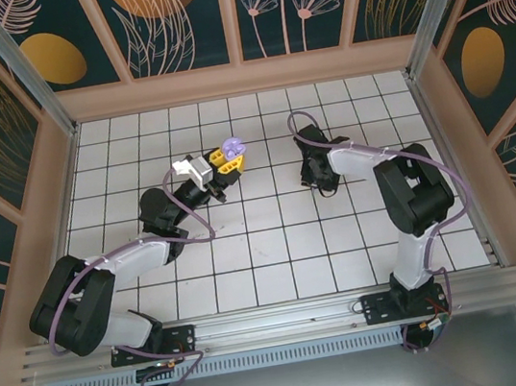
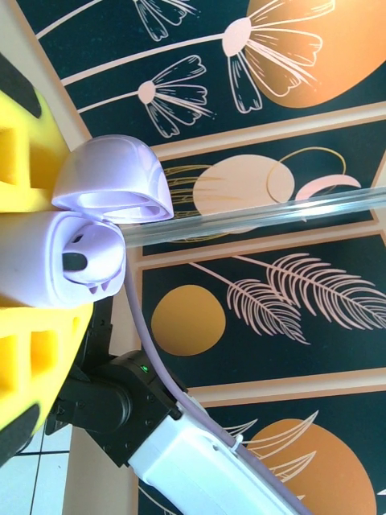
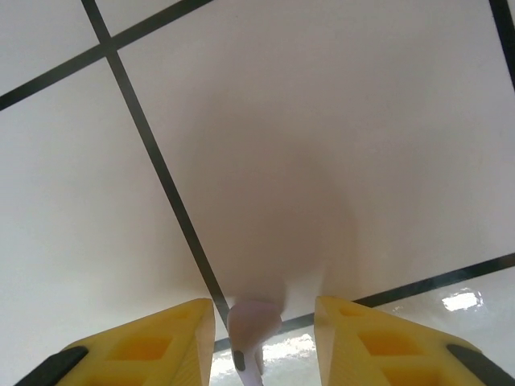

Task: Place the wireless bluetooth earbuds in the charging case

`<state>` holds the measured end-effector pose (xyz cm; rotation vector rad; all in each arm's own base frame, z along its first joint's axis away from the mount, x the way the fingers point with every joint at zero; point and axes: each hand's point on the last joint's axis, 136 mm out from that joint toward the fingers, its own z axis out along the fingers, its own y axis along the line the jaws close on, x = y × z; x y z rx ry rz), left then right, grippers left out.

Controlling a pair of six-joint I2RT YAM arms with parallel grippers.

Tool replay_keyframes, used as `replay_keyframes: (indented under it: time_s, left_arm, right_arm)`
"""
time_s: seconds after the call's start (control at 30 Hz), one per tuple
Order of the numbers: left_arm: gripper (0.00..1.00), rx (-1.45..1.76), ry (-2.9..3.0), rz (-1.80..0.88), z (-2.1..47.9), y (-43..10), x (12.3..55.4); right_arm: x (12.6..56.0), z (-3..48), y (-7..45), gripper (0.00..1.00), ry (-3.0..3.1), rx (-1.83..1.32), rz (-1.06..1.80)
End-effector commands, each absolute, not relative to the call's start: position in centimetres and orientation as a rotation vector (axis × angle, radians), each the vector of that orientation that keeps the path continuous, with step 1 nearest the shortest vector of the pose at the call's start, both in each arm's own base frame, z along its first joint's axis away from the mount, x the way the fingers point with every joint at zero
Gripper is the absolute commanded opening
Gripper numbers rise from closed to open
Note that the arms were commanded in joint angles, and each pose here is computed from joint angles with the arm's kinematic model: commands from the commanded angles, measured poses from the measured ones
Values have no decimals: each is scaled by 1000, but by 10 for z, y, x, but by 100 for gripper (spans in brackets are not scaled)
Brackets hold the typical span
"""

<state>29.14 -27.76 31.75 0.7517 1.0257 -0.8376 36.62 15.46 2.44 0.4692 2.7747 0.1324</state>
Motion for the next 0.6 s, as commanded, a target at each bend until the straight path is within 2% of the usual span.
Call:
replay_keyframes:
  time_s: [0.0, 0.57]
  left_arm:
    - [0, 746, 991, -839, 323, -277, 288]
    - [0, 746, 991, -835, 322, -278, 290]
  right_arm:
    - [375, 25, 152, 37, 2753, 498, 110]
    - [373, 18, 158, 29, 2774, 478, 132]
